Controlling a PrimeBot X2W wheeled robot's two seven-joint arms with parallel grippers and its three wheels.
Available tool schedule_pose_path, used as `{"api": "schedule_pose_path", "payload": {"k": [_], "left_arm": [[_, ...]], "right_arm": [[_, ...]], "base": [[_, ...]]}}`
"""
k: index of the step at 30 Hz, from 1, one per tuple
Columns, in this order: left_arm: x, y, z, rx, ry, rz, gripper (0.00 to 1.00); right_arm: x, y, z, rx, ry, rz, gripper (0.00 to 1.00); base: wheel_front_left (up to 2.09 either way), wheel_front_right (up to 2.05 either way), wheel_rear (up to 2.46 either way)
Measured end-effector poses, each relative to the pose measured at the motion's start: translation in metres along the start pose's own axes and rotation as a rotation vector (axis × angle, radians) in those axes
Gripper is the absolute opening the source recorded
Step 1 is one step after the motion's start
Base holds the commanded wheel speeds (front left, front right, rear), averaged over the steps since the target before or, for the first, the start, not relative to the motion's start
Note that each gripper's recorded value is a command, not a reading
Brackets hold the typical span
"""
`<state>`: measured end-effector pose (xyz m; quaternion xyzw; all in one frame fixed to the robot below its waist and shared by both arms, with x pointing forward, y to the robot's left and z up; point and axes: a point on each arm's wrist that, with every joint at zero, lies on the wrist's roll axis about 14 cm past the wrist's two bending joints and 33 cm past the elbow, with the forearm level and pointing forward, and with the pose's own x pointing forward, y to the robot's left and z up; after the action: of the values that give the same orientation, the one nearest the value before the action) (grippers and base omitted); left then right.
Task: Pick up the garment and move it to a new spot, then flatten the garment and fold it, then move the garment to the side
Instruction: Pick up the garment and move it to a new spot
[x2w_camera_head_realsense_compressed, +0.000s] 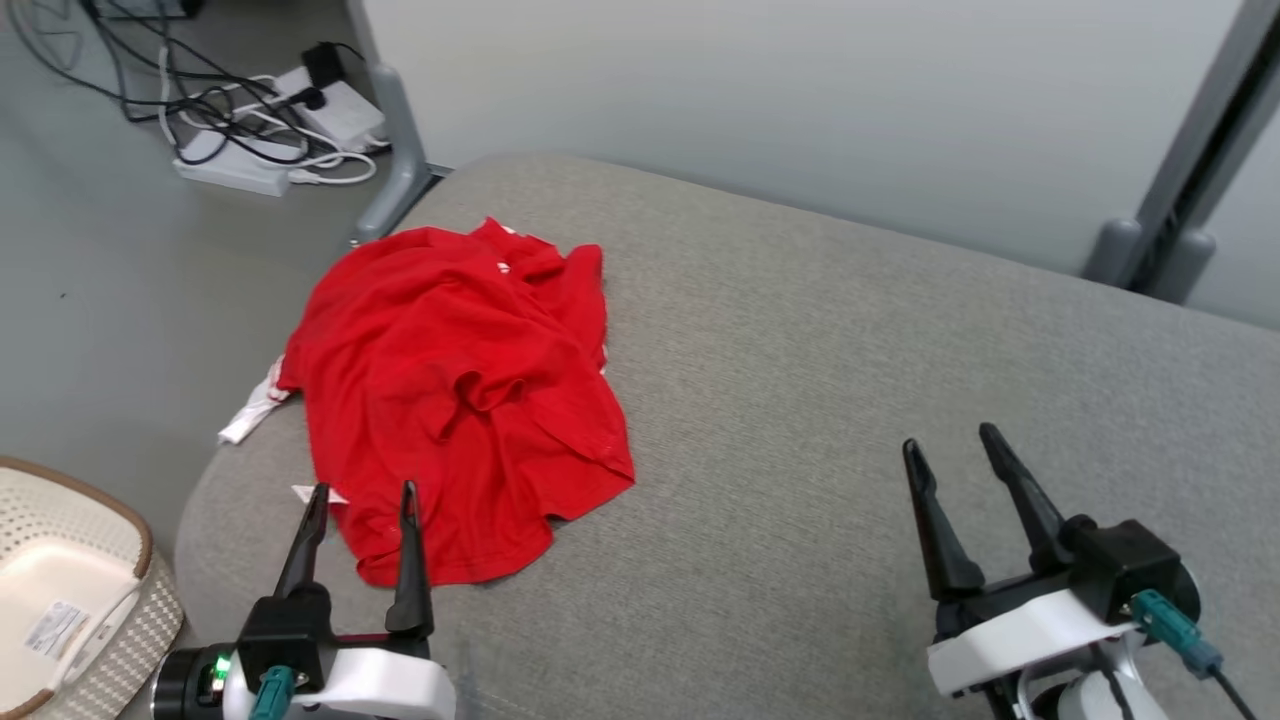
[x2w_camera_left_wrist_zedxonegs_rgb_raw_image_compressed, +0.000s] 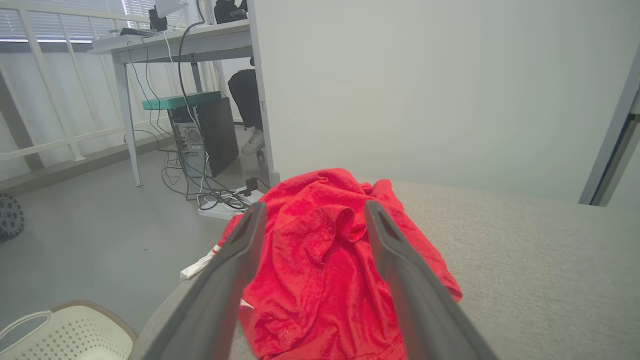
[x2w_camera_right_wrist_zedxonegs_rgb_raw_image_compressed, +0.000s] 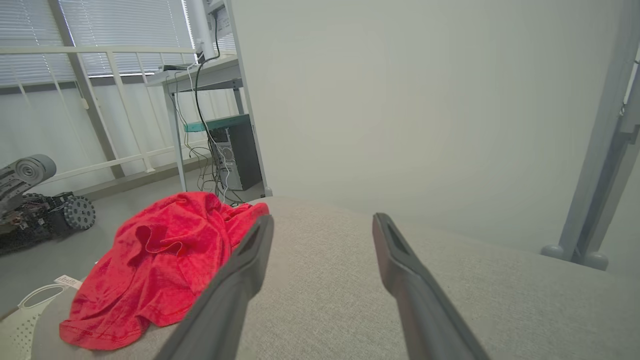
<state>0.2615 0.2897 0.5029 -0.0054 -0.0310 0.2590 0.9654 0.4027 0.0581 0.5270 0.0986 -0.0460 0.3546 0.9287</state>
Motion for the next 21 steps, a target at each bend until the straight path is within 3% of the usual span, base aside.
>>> {"api": "schedule_pose_path", "payload": {"k": [6,21], "left_arm": [[-0.014,0.028,0.007,-0.007,-0.024,0.080,1.00],[-0.018,0.032,0.007,-0.011,-0.022,0.103,1.00]], "right_arm": [[0.006,0.040,-0.002,0.002,0.010,0.114,1.00],[0.008,0.049,-0.006,-0.004,0.022,0.144,1.00]], "base": [[0.00,0.00,0.00],[0.00,0.00,0.00]]}}
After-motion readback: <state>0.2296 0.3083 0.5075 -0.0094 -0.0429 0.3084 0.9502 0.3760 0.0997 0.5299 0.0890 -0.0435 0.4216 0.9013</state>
